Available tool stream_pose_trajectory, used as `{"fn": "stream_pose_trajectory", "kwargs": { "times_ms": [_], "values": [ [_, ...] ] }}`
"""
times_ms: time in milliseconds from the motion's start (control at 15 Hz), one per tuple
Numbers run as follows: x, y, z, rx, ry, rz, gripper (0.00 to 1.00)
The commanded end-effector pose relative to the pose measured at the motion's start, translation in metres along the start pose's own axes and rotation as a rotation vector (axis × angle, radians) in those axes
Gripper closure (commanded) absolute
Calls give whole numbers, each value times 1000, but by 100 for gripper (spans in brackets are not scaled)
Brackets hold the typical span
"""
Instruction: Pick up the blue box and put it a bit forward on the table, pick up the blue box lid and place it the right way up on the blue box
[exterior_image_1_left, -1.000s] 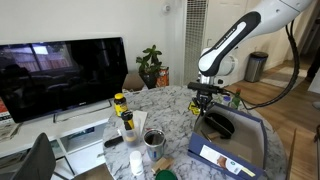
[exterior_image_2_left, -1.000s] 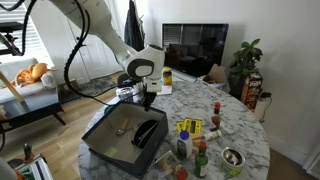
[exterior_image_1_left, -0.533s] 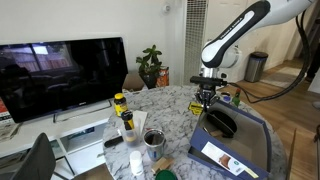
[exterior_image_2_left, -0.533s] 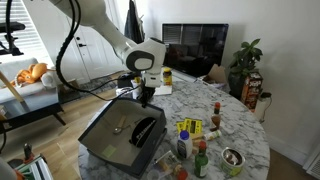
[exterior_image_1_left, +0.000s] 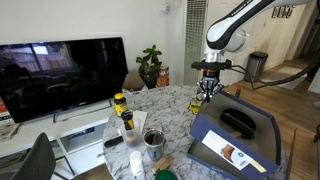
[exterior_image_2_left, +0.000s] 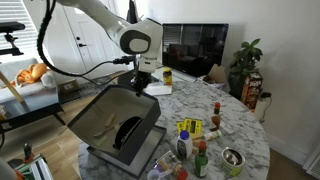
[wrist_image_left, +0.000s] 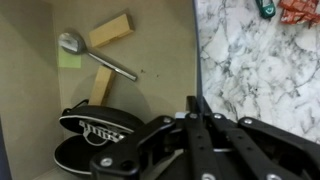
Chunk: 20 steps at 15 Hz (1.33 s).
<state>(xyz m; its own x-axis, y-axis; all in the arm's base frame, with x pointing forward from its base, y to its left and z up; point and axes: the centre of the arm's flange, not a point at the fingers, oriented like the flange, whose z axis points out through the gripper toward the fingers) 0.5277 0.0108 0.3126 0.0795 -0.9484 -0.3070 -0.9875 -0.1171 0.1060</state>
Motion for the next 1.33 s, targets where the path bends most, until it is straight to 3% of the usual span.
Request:
{"fn": "stream_pose_trajectory", "kwargs": {
  "times_ms": [0,400,1000,1067,1267],
  "values": [
    [-14,8,-33,14,-4,55,99],
    [-26,-44,-82,119,15,76,99],
    [-5,-134,-124,273,105,151,99],
    [-11,-106,-115,253,77,123,99],
    [-8,-113,-112,251,81,123,97]
  ]
}}
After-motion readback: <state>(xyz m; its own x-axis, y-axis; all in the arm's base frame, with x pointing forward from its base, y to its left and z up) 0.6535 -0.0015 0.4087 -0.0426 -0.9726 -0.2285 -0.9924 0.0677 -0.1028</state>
